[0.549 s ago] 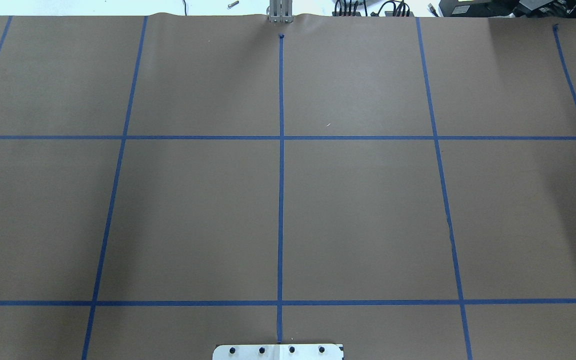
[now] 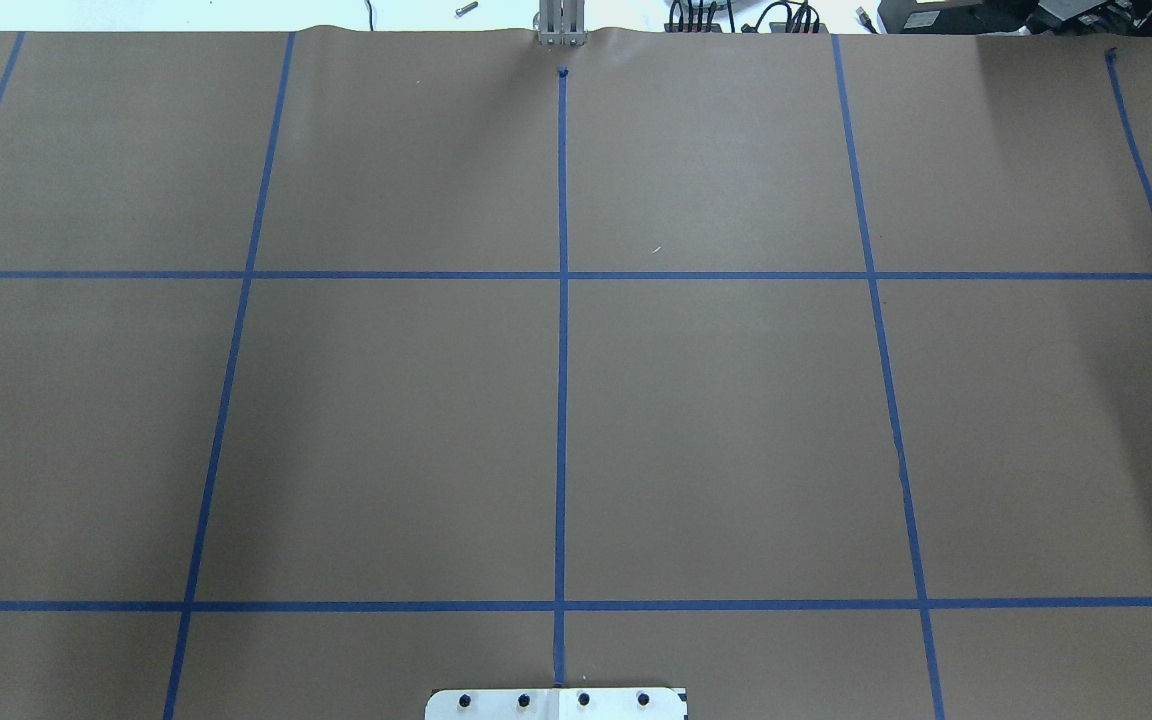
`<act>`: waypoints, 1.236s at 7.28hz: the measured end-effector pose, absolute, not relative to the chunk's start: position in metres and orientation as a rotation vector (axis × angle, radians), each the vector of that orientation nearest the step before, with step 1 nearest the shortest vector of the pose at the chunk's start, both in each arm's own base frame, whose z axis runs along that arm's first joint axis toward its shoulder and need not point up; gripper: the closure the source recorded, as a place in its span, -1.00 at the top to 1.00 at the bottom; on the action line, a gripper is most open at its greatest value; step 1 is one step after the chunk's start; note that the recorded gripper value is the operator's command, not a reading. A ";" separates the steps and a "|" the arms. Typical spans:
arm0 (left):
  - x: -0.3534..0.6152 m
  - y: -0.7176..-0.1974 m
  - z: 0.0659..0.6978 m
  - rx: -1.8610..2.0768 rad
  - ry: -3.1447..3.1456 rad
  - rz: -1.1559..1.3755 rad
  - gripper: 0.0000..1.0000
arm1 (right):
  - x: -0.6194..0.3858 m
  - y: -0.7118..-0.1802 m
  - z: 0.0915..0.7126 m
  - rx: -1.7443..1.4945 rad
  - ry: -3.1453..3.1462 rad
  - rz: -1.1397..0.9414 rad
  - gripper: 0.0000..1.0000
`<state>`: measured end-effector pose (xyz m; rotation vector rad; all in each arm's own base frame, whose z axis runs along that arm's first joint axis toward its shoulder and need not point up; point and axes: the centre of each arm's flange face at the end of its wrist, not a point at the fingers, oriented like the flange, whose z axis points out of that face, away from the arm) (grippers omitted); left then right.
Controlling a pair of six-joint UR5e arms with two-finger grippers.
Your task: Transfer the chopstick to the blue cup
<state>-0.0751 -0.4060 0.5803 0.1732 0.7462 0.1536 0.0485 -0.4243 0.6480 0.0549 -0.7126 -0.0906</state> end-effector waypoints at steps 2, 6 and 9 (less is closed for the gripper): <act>-0.077 -0.417 0.556 0.237 0.741 0.171 0.98 | 0.048 -0.445 0.631 0.091 -0.707 -0.097 1.00; -0.081 -0.466 0.533 0.397 0.729 0.206 0.98 | 0.050 -0.469 0.597 0.210 -0.735 -0.133 1.00; -0.078 -0.481 0.540 0.490 0.719 0.234 0.97 | 0.042 -0.473 0.578 0.282 -0.798 -0.083 1.00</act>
